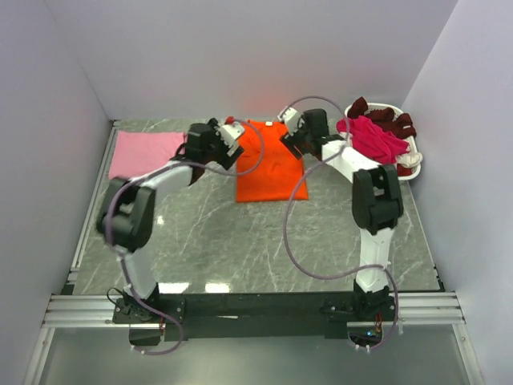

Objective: Fold and stack the t-shirts
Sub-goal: Fold the tshirt

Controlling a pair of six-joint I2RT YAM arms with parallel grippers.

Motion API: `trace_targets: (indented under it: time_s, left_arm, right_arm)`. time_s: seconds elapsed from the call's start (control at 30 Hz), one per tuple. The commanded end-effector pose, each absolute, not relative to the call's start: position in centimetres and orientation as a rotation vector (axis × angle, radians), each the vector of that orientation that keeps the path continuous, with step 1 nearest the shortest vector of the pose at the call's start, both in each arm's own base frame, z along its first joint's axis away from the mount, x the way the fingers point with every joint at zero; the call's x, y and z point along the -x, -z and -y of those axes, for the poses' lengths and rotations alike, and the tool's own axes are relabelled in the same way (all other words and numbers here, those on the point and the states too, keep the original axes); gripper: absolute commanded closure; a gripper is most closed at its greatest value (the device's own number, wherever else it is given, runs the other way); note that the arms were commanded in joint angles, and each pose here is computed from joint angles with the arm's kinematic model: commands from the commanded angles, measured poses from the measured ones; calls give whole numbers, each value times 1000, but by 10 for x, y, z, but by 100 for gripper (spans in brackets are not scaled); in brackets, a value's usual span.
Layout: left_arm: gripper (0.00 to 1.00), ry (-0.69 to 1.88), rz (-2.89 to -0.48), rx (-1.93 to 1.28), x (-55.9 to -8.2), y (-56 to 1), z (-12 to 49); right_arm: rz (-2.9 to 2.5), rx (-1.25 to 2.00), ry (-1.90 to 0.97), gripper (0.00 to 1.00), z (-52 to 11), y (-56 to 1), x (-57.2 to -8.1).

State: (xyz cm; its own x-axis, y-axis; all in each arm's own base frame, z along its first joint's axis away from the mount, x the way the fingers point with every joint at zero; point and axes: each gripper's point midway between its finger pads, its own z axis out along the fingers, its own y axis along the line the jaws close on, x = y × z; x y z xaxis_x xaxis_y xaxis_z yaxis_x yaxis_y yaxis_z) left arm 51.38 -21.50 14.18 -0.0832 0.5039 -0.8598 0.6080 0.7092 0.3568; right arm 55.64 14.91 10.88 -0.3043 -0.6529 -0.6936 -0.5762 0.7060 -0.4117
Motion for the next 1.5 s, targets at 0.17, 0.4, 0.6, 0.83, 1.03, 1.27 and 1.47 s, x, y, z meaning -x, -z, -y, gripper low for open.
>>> trace_targets:
  time_s: [0.17,0.4,0.6,0.83,1.03,1.27,1.47]
  left_arm:
    - [9,167,-1319,-1498,-382,-142,248]
    - [19,214,-1408,-1630,-357,-77,266]
    - [24,187,-1451,-1678,-369,-55,269]
    - [38,122,-1495,-1680,-388,-37,267]
    - [52,85,-1511,-1668,-397,-32,262]
    - [78,59,-1506,-1657,-406,-31,263]
    - [99,115,-1479,-1666,-397,-37,267]
  right_arm:
    - [-1431,1805,-267,28,-166,-118,-379]
    - [-1429,1867,-79,28,-174,-82,-373]
    - [-1435,1900,-3,28,-176,-62,-382]
    - [-1474,1928,38,28,-180,-44,-389]
    - [-1509,1937,70,33,-179,-33,-393]
    - [-1552,1929,94,70,-178,-26,-402]
    - [-1505,1934,58,98,-181,-32,-392]
